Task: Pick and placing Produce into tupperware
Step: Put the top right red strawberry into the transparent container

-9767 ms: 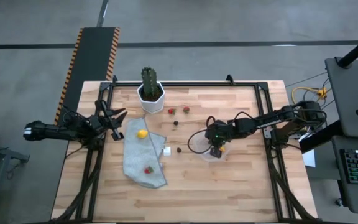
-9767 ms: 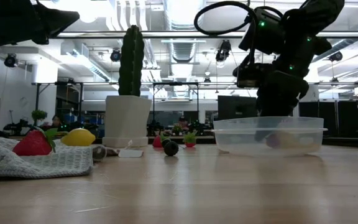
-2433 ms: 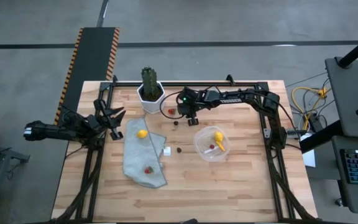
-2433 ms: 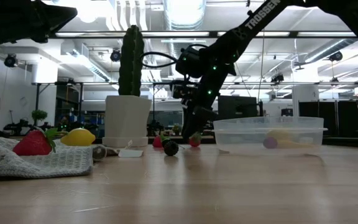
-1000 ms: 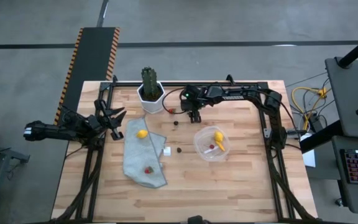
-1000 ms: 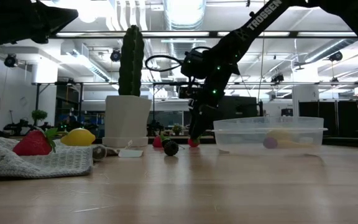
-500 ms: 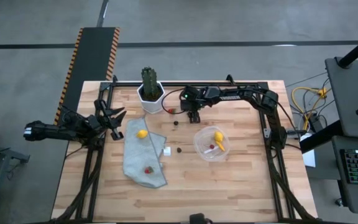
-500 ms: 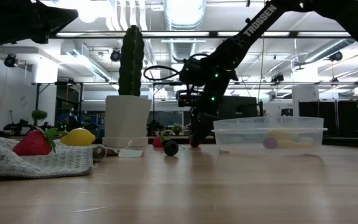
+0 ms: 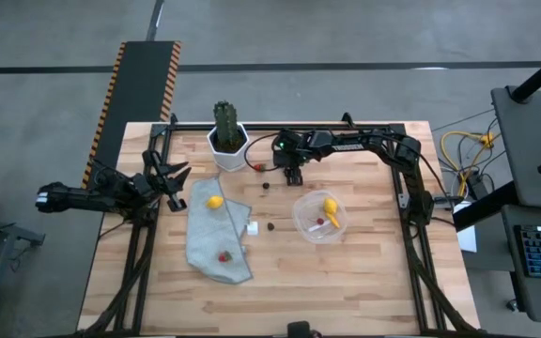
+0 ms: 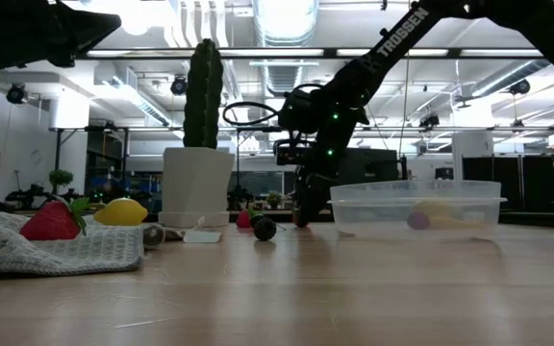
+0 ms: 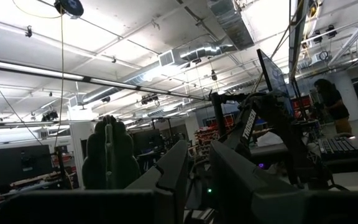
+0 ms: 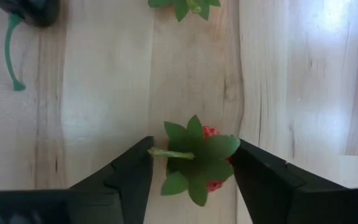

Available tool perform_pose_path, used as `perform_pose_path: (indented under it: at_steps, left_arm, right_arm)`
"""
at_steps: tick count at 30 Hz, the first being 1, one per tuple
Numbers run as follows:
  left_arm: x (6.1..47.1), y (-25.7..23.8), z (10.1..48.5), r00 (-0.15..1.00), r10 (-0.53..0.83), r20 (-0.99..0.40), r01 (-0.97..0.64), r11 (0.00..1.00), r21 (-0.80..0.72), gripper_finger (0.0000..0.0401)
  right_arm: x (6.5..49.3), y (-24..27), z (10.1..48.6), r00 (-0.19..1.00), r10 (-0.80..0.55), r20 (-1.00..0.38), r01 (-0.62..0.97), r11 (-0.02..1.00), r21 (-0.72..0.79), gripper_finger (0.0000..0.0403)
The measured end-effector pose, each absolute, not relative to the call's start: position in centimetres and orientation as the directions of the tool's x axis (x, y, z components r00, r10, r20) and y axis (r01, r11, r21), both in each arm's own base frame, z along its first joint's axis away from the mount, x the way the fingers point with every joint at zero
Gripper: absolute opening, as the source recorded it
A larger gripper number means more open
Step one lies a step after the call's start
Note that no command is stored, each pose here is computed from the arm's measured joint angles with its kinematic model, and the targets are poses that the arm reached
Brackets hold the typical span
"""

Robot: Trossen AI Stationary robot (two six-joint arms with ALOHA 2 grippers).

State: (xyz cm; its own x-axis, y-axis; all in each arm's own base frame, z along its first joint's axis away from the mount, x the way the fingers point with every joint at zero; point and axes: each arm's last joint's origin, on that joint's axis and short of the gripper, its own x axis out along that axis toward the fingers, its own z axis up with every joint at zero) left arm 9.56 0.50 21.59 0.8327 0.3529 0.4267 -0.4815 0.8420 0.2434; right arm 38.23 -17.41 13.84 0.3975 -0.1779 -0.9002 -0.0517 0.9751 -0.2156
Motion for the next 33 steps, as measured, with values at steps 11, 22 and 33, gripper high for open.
perform_pose_path:
  at_steps: [11,22,33]
  left_arm:
    - [9.6,0.5,21.6,0.833,0.353,0.427,-0.482,0.842,0.244,0.0057]
    - [9.5,0.5,21.6,0.832,0.353,0.427,-0.482,0.842,0.243,0.0057]
    - [9.5,0.5,21.6,0.832,0.353,0.428,-0.482,0.842,0.243,0.0057]
  right_arm:
    - [38.2,-17.5,13.8,0.392,-0.188,-0.9,-0.05,0.973,-0.225,0.0124]
    - [37.9,-16.7,15.4,0.355,-0.244,-0.902,-0.037,0.961,-0.275,0.0124]
    - [36.1,-12.6,23.7,0.499,-0.203,-0.843,0.007,0.973,-0.23,0.0124]
